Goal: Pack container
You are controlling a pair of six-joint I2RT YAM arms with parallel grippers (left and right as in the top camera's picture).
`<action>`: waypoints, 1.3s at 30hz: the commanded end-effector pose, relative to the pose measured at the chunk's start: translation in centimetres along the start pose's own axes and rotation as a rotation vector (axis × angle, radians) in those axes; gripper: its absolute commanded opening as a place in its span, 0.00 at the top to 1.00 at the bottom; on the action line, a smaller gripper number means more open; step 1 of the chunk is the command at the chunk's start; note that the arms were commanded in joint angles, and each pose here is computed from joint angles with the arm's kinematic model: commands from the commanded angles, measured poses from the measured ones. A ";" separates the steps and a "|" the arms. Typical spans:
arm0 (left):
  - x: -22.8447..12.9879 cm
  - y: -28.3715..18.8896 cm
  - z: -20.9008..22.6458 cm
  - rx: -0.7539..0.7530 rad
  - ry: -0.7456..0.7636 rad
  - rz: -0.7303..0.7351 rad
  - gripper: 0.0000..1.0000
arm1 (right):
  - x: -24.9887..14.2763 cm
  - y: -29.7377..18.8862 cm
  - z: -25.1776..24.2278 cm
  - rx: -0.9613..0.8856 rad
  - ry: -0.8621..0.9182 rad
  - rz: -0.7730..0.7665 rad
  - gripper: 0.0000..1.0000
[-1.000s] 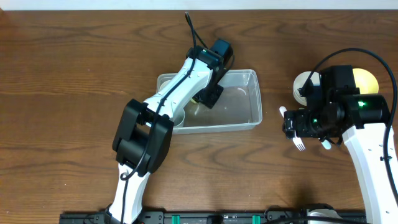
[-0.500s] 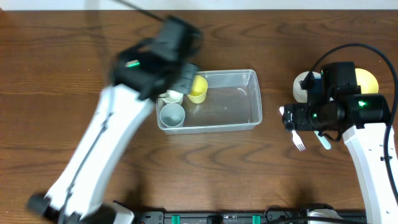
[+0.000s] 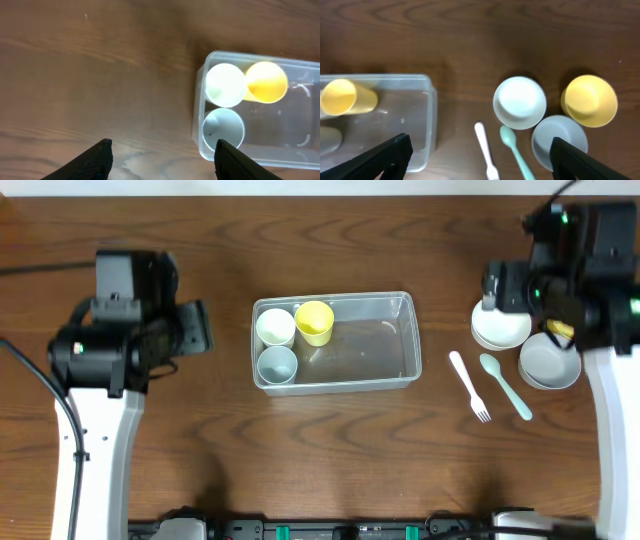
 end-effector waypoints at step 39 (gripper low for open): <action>-4.9 2.9 0.3 -0.066 -0.042 0.095 0.34 | -7.6 28.1 -3.2 -0.239 -0.049 0.698 0.44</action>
Point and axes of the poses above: each gripper's point midway between its finger pads, its own y axis out along the fingers, its own z axis along the line the jaws close on, x = y × z, the point moved 8 cm from there along -y, back along the fingers, and after that the axes turned 9 degrees about y, right-handed, at the moved point
